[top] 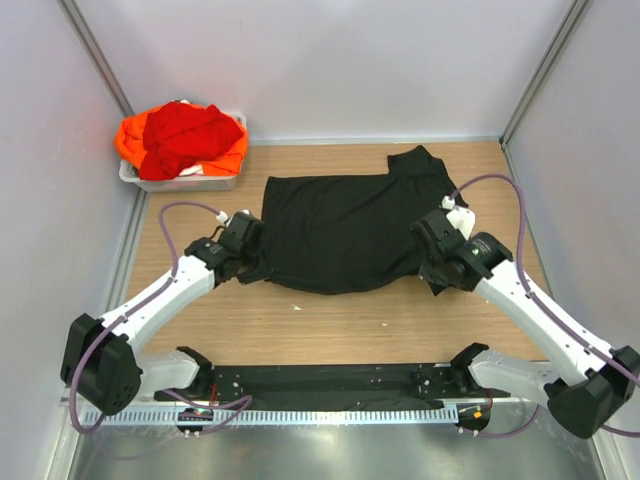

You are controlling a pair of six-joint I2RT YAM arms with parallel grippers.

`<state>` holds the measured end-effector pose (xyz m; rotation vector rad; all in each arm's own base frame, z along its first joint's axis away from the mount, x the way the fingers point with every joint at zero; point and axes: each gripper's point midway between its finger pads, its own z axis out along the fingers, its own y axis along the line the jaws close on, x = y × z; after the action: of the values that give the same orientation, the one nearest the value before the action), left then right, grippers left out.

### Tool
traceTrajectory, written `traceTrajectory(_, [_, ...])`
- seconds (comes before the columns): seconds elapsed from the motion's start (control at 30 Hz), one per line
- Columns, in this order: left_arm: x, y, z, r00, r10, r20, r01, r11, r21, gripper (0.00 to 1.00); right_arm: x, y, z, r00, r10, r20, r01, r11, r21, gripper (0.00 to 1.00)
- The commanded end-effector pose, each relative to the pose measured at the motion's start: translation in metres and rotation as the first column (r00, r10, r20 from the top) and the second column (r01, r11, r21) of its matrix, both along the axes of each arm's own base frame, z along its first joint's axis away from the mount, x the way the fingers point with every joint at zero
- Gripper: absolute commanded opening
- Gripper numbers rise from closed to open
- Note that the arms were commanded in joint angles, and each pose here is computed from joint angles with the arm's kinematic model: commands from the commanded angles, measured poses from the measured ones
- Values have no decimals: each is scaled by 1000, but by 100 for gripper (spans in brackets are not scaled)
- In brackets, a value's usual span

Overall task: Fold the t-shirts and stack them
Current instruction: Fold the tshirt

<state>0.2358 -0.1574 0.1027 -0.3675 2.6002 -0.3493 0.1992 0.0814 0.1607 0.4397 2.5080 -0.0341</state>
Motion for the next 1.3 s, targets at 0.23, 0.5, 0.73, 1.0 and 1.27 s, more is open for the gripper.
traceTrajectory(0.23, [47, 14, 11, 999, -31, -38, 33, 997, 72, 0, 52, -18, 39, 990, 138, -28, -139, 930, -339, 1])
traceTrajectory(0.5, [91, 11, 17, 999, -25, -45, 29, 996, 89, 0, 89, -21, 36, 988, 148, -42, -153, 917, -369, 1])
traceTrajectory(0.73, [120, 7, 13, 997, -25, -69, 33, 993, 113, 0, 121, -37, 26, 990, 112, -84, -136, 904, -405, 1])
traceTrajectory(1.0, [151, 11, -3, 992, -14, -126, 36, 985, 169, 2, 179, -46, -3, 980, 127, -153, -184, 871, -455, 1])
traceTrajectory(1.27, [189, 27, -17, 984, 19, -177, 27, 966, 257, 24, 258, -49, -34, 975, 129, -183, -205, 846, -492, 46])
